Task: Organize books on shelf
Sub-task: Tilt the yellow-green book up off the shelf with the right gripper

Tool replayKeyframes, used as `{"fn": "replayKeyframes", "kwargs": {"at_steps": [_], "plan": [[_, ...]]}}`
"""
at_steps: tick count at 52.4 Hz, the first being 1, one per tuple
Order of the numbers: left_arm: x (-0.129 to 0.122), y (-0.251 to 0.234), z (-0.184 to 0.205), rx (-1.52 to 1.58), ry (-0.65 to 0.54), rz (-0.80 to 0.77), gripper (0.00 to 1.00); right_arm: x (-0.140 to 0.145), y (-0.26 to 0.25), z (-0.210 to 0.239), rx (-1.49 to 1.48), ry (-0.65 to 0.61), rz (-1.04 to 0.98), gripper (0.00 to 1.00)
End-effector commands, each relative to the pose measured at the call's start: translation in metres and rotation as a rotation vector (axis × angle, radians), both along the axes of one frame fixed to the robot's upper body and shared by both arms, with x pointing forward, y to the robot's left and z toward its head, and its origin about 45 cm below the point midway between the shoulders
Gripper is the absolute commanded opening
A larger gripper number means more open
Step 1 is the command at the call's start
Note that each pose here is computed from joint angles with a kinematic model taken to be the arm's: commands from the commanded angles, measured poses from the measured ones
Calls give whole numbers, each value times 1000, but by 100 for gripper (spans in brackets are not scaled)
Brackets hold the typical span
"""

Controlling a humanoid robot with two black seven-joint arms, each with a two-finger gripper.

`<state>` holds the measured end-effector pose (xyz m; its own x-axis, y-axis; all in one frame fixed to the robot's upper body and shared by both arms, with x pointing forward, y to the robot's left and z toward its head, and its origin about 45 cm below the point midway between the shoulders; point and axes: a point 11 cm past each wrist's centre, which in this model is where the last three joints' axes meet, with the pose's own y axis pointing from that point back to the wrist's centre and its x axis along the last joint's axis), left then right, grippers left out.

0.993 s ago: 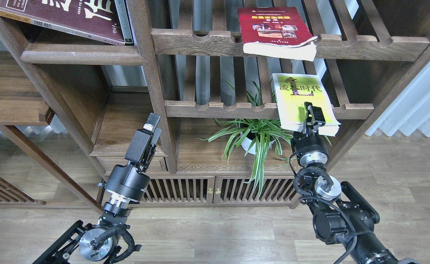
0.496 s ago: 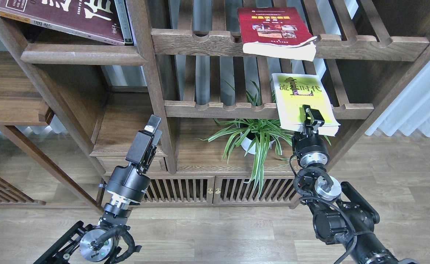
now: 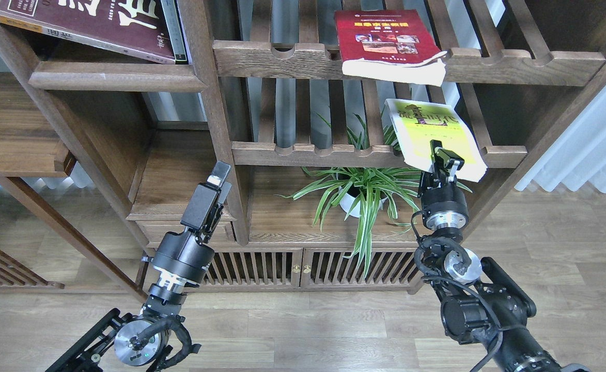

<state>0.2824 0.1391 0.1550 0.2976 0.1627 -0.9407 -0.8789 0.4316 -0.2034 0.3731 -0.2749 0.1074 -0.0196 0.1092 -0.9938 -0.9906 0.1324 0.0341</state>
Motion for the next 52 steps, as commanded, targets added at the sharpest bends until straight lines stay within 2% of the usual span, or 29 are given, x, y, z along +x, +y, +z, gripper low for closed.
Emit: {"fn": "replayKeyframes", "kwargs": {"at_steps": [1,8,23,28,38,52], "plan": [[0,1,-2,3,6,3,100,0,0,4,8,-27,-6,5],[1,7,-12,17,31,23,100,-3,-1,12,24,-111,-17,5],[6,16,-22,34,58,49,100,-41,-22,3,24,-95,-14,3],[9,15,-19,25,51,47,100,-61,-13,5,57,-106,6,3],[10,15,-19,4,63,49,100,-82,7,8,90,-111,65,3],[10,12,-16,-61,88,52,100,-118,28,-5,56,-42,210,3]]}}
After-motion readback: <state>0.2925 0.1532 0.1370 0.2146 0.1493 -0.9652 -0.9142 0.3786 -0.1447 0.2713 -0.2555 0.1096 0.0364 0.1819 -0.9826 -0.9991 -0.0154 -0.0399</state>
